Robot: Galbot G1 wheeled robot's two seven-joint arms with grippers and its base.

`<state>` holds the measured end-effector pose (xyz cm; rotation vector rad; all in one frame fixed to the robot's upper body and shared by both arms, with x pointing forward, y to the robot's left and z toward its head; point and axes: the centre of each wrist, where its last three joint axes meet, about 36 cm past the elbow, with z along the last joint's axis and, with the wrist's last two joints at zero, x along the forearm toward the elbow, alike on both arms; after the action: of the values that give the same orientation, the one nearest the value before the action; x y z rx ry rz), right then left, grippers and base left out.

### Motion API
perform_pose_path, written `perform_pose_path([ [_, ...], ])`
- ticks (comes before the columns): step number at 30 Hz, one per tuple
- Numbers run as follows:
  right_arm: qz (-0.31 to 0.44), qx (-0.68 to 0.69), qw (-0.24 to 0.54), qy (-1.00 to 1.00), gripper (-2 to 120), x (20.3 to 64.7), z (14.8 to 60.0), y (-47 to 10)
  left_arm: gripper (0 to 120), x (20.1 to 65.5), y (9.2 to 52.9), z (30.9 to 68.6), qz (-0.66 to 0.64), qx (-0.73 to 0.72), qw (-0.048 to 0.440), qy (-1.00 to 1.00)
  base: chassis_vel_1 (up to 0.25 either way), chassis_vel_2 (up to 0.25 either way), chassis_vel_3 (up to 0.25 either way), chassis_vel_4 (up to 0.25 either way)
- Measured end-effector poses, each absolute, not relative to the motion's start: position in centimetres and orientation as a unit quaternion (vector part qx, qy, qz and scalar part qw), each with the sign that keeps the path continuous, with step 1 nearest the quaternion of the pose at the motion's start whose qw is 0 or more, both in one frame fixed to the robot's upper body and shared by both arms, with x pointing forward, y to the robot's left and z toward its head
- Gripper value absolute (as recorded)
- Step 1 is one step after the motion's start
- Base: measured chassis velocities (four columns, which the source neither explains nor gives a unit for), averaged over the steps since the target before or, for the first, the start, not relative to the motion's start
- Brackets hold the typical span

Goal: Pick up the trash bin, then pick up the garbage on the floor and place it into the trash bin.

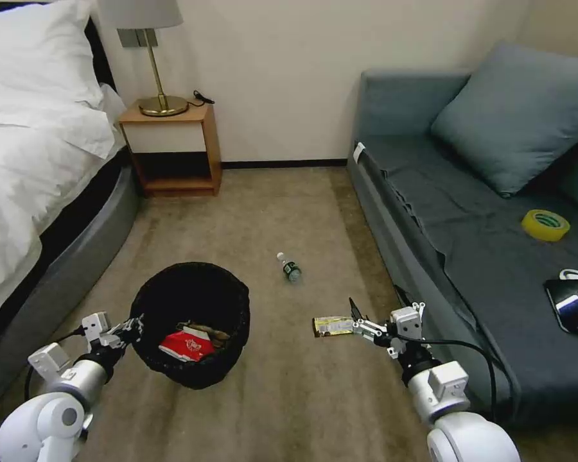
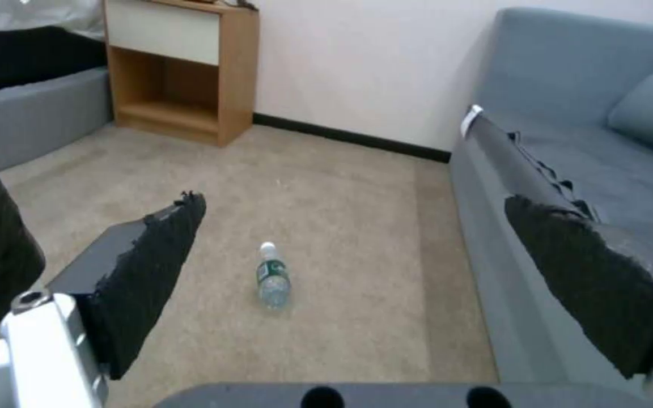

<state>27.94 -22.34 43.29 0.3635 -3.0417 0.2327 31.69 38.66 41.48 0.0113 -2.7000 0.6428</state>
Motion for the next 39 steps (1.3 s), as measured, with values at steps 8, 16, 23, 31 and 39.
perform_pose_path([
  [8, 0.073, 0.121, 0.035, -0.989, 100, 28.1, 43.2, -22.5, 4, 31.7, 38.6, 41.4, 0.229, 0.003, 0.182, -0.956, -0.044, 0.055, 0.049, -0.052],
  [16, 0.072, 0.128, 0.04, -0.988, 100, 28.4, 42.8, -22.4, 4, 31.6, 38.5, 41.3, 0.231, 0.004, 0.181, -0.956, -0.068, 0.077, 0.074, -0.074],
  [23, 0.071, 0.137, 0.043, -0.987, 100, 29.1, 42.5, -22.3, 4, 31.6, 38.4, 41.3, 0.234, 0.005, 0.179, -0.956, -0.081, 0.067, 0.075, -0.08],
  [31, 0.068, 0.149, 0.041, -0.986, 100, 30.2, 41.5, -22.4, 4, 31.6, 38.1, 41.3, 0.238, 0.005, 0.176, -0.955, -0.023, 0.024, 0.03, -0.026],
  [39, 0.055, 0.191, 0.082, -0.977, 100, 34.9, 39.8, -23.3, 4, 31.6, 37.6, 41.4, 0.233, -0.001, 0.173, -0.957, 0.0, 0.0, 0.0, 0.0],
])
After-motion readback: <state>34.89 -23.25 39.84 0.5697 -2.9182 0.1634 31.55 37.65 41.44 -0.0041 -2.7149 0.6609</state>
